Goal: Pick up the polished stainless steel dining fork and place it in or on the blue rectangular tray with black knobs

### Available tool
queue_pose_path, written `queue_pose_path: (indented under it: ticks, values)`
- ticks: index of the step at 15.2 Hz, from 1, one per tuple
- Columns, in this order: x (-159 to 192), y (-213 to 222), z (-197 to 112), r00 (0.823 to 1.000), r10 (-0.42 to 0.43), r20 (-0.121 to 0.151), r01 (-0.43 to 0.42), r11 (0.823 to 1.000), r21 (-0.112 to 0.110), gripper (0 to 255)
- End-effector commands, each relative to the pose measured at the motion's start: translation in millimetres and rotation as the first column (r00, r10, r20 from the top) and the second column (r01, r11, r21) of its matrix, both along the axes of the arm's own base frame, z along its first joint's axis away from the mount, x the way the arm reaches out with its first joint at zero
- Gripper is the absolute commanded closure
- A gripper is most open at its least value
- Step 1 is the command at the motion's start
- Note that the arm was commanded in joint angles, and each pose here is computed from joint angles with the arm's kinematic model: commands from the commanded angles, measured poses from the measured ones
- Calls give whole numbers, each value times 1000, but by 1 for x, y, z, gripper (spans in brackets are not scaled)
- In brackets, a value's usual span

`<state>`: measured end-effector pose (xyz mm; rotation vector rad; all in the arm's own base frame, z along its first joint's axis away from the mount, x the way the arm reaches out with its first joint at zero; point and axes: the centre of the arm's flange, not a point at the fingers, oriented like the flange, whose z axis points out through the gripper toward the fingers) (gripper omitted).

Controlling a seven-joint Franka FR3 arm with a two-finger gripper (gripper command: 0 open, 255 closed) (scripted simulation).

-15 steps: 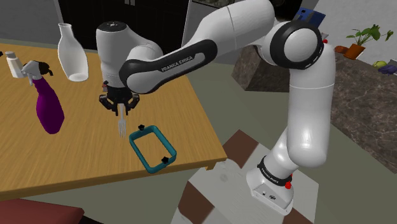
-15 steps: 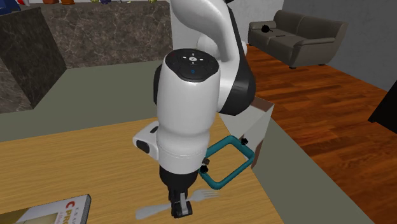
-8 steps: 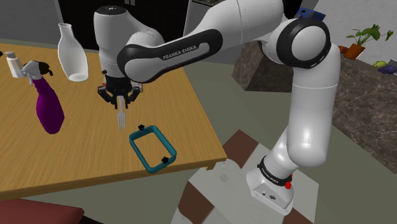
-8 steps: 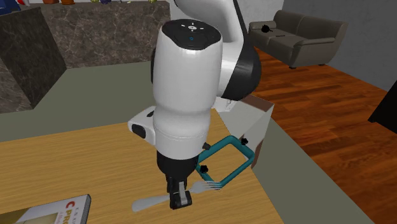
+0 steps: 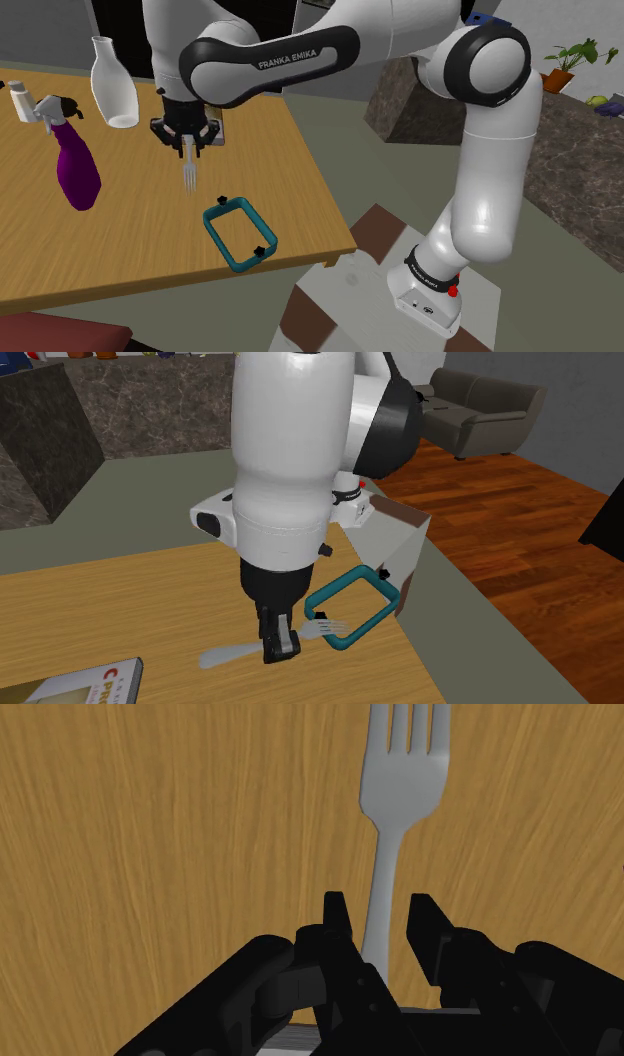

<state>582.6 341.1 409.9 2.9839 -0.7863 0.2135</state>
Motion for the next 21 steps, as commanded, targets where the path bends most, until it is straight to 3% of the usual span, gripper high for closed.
queue_pose_path:
  ticks: [1,4,18,21]
  values:
    - [-1,0,11,1000,0,0,0,1000,0,255]
    - [-1,0,21,1000,0,0,0,1000,0,255]
    - [-191,-9,7,1000,0,0,0,1000,0,255]
    - [-191,-9,-9,1000,0,0,0,1000,0,255]
